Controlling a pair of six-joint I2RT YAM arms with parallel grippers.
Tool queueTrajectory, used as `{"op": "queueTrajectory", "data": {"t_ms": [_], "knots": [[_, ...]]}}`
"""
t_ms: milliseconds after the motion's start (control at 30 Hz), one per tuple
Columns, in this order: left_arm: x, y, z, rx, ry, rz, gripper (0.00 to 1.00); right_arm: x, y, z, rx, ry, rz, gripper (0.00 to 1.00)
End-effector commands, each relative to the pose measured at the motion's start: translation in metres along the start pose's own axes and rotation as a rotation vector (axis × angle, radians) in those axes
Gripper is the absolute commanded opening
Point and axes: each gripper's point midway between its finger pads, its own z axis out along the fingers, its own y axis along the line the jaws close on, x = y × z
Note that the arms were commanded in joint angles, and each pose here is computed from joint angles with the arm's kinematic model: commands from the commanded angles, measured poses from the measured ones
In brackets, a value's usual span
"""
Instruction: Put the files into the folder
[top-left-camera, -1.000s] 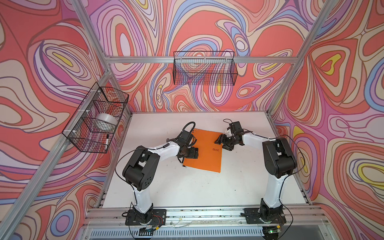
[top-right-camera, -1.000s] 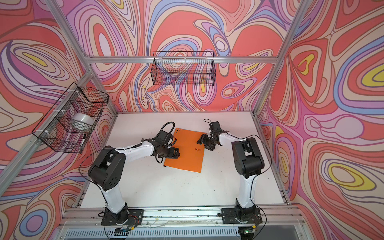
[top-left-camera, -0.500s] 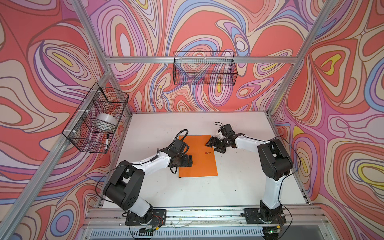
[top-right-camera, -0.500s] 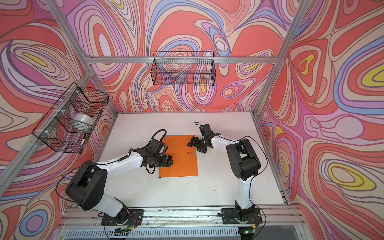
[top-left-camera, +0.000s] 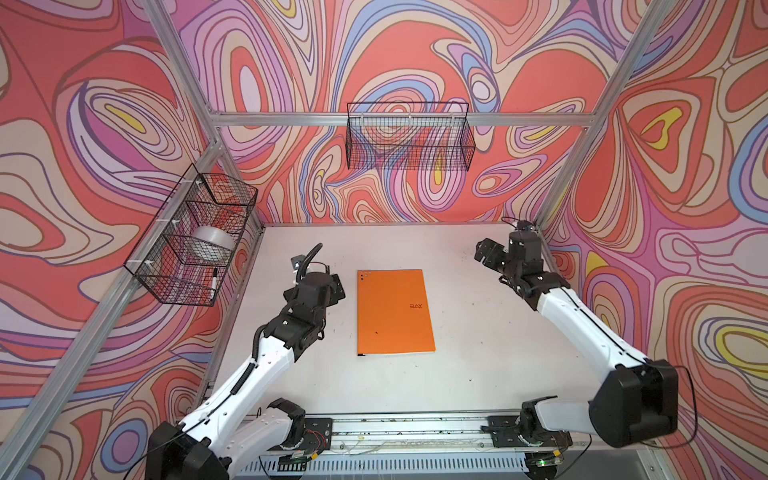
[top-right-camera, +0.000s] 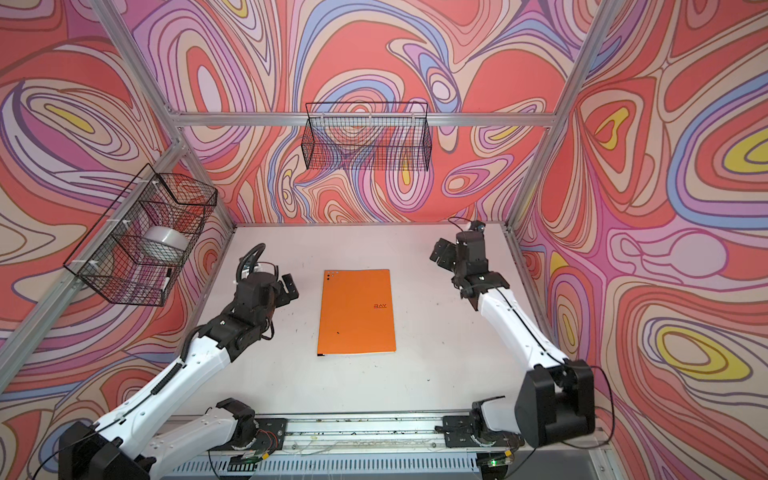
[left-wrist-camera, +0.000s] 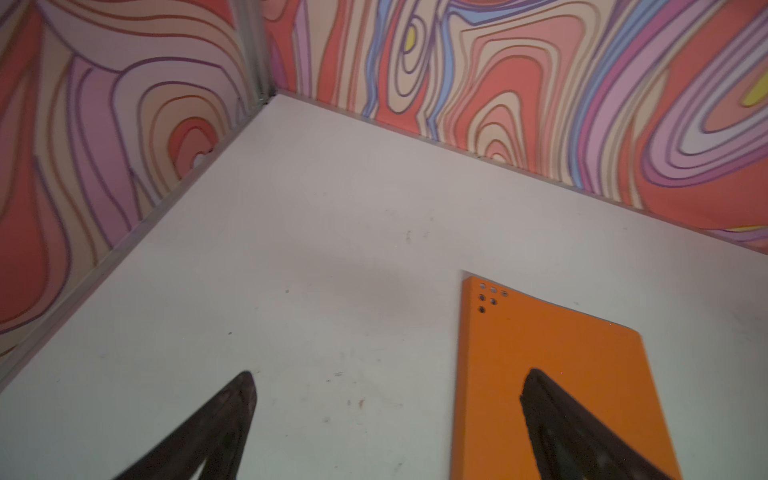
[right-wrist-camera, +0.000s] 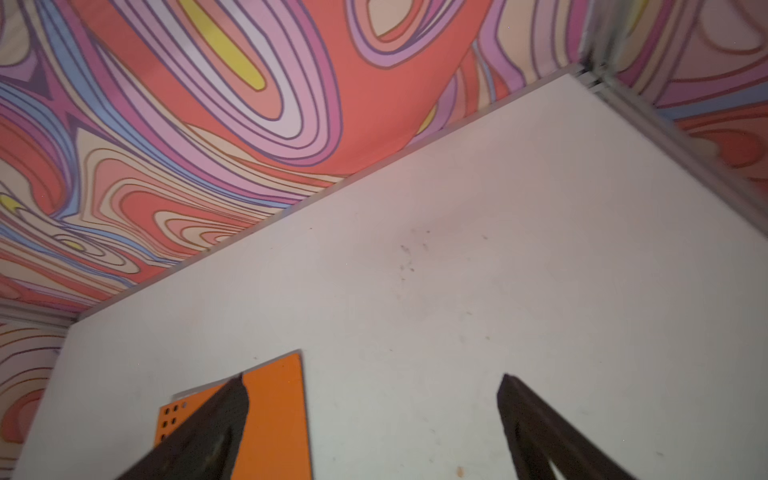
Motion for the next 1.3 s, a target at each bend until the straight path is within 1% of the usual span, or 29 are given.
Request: {"op": "queueTrajectory", "data": {"t_ms": [0, 67, 100, 133, 167, 233, 267, 300, 333, 367, 400, 433, 500, 533, 567, 600, 633, 667, 733, 767, 833, 900, 933, 967, 1000, 1067, 1133, 1200, 1267], "knots": [[-0.001, 0.044, 0.018, -0.178, -0.108, -0.002, 1.0, 0.014, -0.053, 0.013, 0.201, -0.147, -0.162, 0.98], [0.004, 0.067, 0.024, -0.307, -0.117, 0.041, 1.0, 0.025, -0.065, 0.016, 0.212, -0.166, -0.178, 0.98], [0.002, 0.077, 0.025, -0.374, -0.156, 0.074, 1.0, 0.031, -0.073, 0.018, 0.216, -0.167, -0.173, 0.98], [0.003, 0.081, 0.029, -0.399, -0.179, 0.092, 1.0, 0.037, -0.078, 0.021, 0.218, -0.168, -0.178, 0.98], [0.017, 0.088, 0.035, -0.413, -0.178, 0.126, 1.0, 0.044, -0.085, 0.024, 0.228, -0.174, -0.19, 0.98], [0.027, 0.098, 0.045, -0.425, -0.2, 0.099, 1.0, 0.056, -0.098, 0.028, 0.259, -0.192, -0.211, 0.98], [0.033, 0.102, 0.05, -0.423, -0.212, 0.097, 1.0, 0.062, -0.101, 0.031, 0.251, -0.208, -0.225, 0.98], [0.034, 0.106, 0.054, -0.422, -0.248, 0.088, 1.0, 0.068, -0.103, 0.034, 0.245, -0.226, -0.24, 0.98], [0.031, 0.106, 0.055, -0.413, -0.284, 0.105, 1.0, 0.07, -0.104, 0.035, 0.239, -0.247, -0.242, 0.98], [0.027, 0.098, 0.058, -0.374, -0.308, 0.138, 1.0, 0.071, -0.106, 0.037, 0.241, -0.264, -0.252, 0.98], [0.025, 0.094, 0.062, -0.336, -0.331, 0.137, 1.0, 0.07, -0.098, 0.039, 0.199, -0.269, -0.276, 0.98], [0.027, 0.093, 0.069, -0.3, -0.332, 0.142, 1.0, 0.068, -0.095, 0.043, 0.188, -0.283, -0.303, 0.99], [0.029, 0.094, 0.076, -0.287, -0.332, 0.147, 1.0, 0.071, -0.094, 0.053, 0.162, -0.296, -0.328, 0.98], [0.032, 0.09, 0.078, -0.264, -0.295, 0.152, 1.0, 0.075, -0.097, 0.058, 0.156, -0.295, -0.316, 0.98], [0.036, 0.087, 0.081, -0.231, -0.258, 0.156, 1.0, 0.084, -0.096, 0.063, 0.109, -0.258, -0.325, 0.98], [0.038, 0.083, 0.084, -0.182, -0.253, 0.162, 1.0, 0.09, -0.09, 0.069, 0.033, -0.236, -0.339, 0.98], [0.037, 0.079, 0.085, -0.147, -0.271, 0.17, 1.0, 0.09, -0.087, 0.071, 0.011, -0.249, -0.35, 0.98], [0.038, 0.074, 0.086, -0.12, -0.278, 0.188, 1.0, 0.093, -0.089, 0.071, 0.013, -0.213, -0.346, 0.98], [0.046, 0.059, 0.092, -0.035, -0.221, 0.232, 1.0, 0.09, -0.093, 0.073, 0.024, -0.225, -0.325, 0.98], [0.055, 0.051, 0.098, 0.017, -0.189, 0.258, 1.0, 0.092, -0.095, 0.075, 0.034, -0.204, -0.32, 0.98], [0.053, 0.049, 0.107, 0.02, -0.253, 0.27, 1.0, 0.09, -0.096, 0.077, 0.041, -0.203, -0.322, 0.98], [0.06, 0.056, 0.114, 0.016, -0.115, 0.228, 1.0, 0.088, -0.096, 0.076, 0.048, -0.213, -0.326, 0.98], [0.056, 0.058, 0.12, 0.024, -0.146, 0.209, 1.0, 0.088, -0.096, 0.076, 0.049, -0.21, -0.33, 0.98], [0.056, 0.056, 0.12, 0.022, -0.14, 0.23, 1.0, 0.088, -0.096, 0.076, 0.044, -0.212, -0.33, 0.98], [0.06, 0.058, 0.12, 0.015, -0.084, 0.22, 1.0, 0.089, -0.096, 0.076, 0.043, -0.208, -0.33, 0.98], [0.055, 0.057, 0.12, 0.02, -0.153, 0.223, 1.0, 0.089, -0.096, 0.076, 0.044, -0.208, -0.329, 0.98], [0.06, 0.058, 0.12, 0.014, -0.09, 0.221, 1.0, 0.09, -0.096, 0.079, 0.045, -0.197, -0.332, 0.98], [0.056, 0.056, 0.12, 0.016, -0.143, 0.23, 1.0, 0.093, -0.096, 0.09, 0.02, -0.145, -0.316, 0.98], [0.059, 0.054, 0.12, 0.008, -0.102, 0.242, 1.0, 0.09, -0.096, 0.087, 0.019, -0.161, -0.319, 0.98]]}}
